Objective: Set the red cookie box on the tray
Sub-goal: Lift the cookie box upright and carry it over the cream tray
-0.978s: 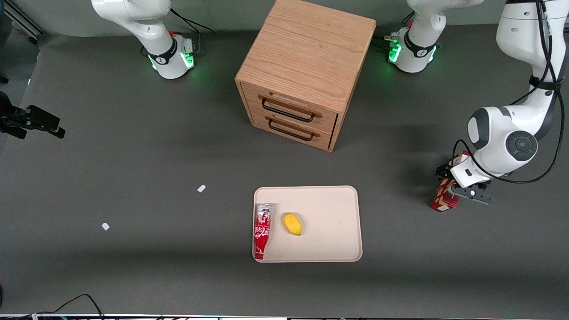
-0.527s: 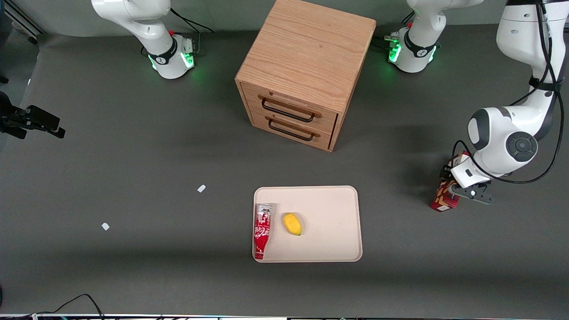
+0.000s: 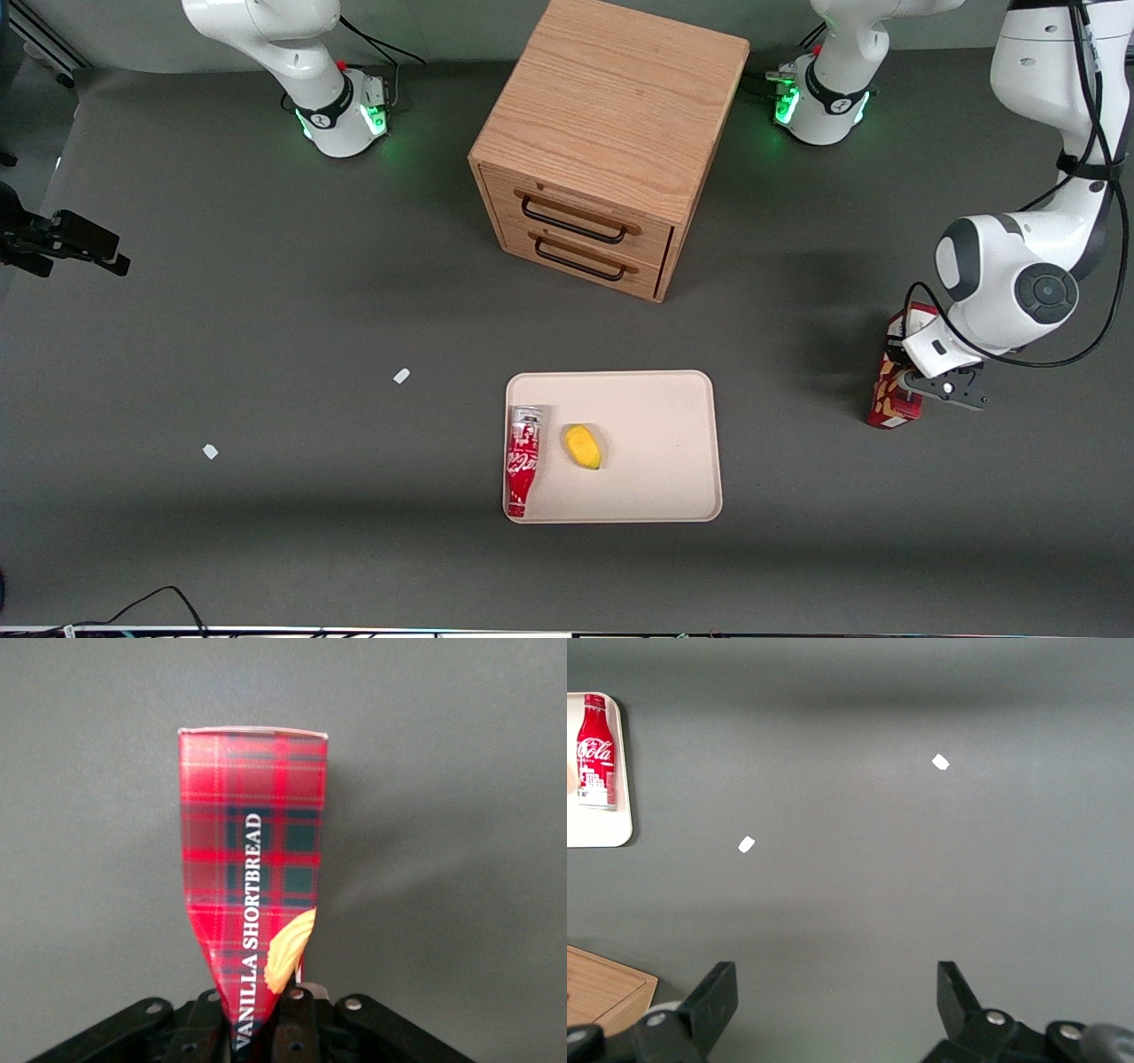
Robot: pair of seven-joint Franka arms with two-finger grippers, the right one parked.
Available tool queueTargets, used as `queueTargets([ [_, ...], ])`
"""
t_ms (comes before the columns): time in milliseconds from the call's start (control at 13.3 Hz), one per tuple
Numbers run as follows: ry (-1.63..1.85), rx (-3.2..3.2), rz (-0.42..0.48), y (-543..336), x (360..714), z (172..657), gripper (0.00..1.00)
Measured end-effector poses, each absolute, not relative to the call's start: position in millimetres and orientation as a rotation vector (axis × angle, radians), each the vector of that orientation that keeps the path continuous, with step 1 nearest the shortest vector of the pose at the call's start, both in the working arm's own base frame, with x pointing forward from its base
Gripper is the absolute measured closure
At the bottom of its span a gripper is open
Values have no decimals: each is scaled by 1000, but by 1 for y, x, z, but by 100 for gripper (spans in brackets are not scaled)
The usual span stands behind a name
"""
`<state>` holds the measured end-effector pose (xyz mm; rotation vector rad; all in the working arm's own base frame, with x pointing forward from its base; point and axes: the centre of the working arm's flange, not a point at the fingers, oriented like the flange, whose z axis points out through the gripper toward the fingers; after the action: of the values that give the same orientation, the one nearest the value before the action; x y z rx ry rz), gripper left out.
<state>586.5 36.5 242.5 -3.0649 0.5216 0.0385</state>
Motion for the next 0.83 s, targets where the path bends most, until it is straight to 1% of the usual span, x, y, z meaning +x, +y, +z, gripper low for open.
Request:
queueTargets([
  [75, 522, -3070, 72, 35, 593, 254, 85],
  [151, 513, -3078, 106, 33, 605, 278, 87],
  [376, 427, -3110, 154, 19, 633, 349, 87],
  [527, 336, -3138, 163, -24, 646, 394, 87],
  [602, 294, -3148, 163, -48, 649, 408, 87],
  [753, 205, -3163, 158, -97, 659, 426, 87],
  [828, 164, -3171, 150, -121, 665, 427, 87],
])
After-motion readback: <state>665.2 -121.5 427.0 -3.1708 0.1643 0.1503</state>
